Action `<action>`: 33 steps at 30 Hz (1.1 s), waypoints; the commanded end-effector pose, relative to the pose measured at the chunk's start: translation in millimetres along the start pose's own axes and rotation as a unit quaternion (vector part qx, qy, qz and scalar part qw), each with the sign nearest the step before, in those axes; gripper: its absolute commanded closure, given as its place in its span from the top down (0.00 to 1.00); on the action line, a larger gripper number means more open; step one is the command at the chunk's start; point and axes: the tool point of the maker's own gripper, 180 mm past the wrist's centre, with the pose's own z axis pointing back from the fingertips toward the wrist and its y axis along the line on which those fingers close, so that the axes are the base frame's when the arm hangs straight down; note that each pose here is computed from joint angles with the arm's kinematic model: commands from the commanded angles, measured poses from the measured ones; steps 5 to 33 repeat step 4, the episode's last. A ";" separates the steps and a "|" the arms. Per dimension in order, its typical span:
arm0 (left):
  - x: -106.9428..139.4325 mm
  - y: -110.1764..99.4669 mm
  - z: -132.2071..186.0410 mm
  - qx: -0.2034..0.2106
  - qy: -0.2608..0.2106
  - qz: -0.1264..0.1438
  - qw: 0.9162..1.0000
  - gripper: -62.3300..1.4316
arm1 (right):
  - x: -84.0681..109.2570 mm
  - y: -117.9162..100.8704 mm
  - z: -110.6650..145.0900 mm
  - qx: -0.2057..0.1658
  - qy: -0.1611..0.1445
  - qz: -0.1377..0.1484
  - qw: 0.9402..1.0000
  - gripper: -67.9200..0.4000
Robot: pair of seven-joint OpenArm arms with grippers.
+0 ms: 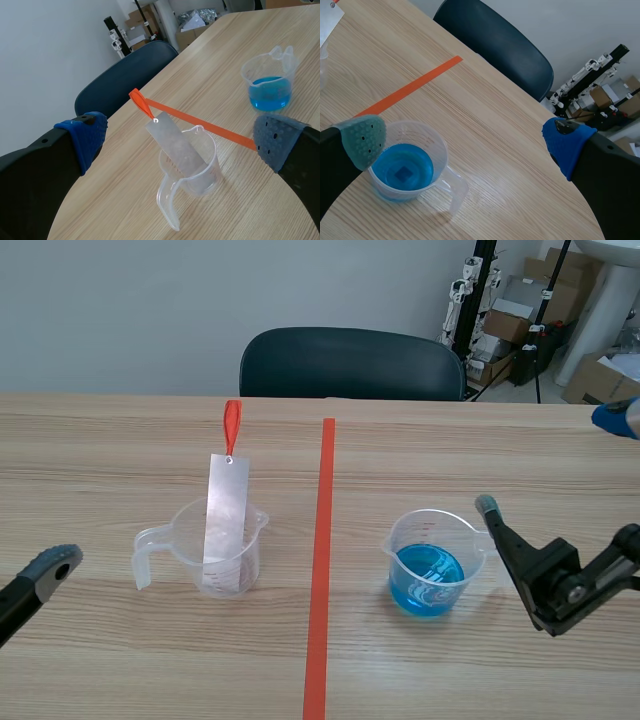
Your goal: Do the redox reaction experiment. return to the home posture
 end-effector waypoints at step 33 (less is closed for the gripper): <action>6.3 0.8 -2.0 0.005 -0.013 0.003 1.000 0.99 | 9.7 -5.6 -1.4 -0.007 -0.016 0.005 1.000 1.00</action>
